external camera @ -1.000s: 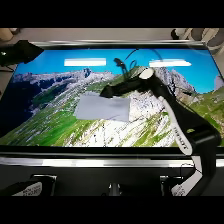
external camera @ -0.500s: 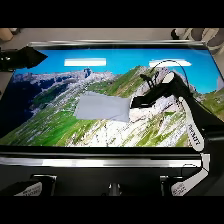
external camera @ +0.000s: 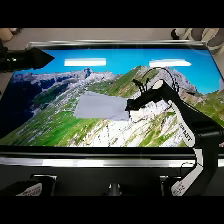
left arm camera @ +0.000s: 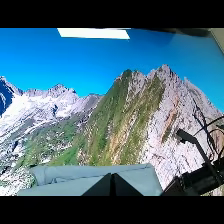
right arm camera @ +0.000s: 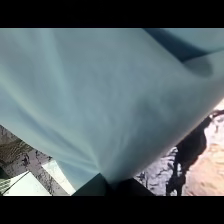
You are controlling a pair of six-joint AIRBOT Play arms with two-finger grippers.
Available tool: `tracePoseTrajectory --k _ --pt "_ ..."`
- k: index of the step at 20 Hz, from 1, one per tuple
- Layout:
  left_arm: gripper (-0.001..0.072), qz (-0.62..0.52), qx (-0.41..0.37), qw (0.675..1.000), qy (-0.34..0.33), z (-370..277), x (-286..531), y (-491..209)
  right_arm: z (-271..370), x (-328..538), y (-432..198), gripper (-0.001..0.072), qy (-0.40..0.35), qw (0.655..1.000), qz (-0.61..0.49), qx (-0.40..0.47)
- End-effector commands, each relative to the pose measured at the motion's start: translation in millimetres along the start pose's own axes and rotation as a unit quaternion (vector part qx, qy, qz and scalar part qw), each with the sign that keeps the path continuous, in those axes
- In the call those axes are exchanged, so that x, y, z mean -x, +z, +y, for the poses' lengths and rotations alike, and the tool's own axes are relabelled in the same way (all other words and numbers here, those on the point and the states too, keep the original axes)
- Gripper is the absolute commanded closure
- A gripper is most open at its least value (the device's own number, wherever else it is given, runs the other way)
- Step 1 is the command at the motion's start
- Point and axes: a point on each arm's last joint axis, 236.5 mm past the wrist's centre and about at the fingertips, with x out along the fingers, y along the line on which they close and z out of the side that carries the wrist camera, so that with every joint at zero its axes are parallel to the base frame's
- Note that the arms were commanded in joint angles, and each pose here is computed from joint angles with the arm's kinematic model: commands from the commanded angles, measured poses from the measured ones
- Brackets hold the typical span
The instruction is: Fold the shirts.
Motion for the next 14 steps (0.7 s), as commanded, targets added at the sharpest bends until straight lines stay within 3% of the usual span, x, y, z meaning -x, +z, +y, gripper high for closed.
tracePoseTrajectory --k 1,5,8,11,14 --pt "0.0681 0.001 0.000 1.000 -0.003 -3.4 -1.0 -1.1 -14.5 28.3 13.9 0.0694 0.005 0.999 -0.040 0.022" --pt "0.0681 0.002 0.000 1.000 -0.004 -3.9 -1.2 -1.4 -90.2 155.4 10.6 0.0694 -0.041 0.990 -0.133 -0.034" --pt "0.0681 0.003 0.000 1.000 -0.004 -3.9 -1.3 -1.7 -153.6 276.1 -31.1 0.0694 -0.103 0.964 -0.222 -0.105" --pt "0.0681 0.002 0.000 1.000 -0.004 -3.9 -1.3 -1.6 -201.6 376.3 -117.4 0.0694 -0.184 0.926 -0.273 -0.184" --pt "0.0681 0.002 0.000 1.000 -0.004 -4.1 -1.3 -1.7 -225.5 410.7 -247.6 0.0694 -0.251 0.903 -0.197 -0.289"
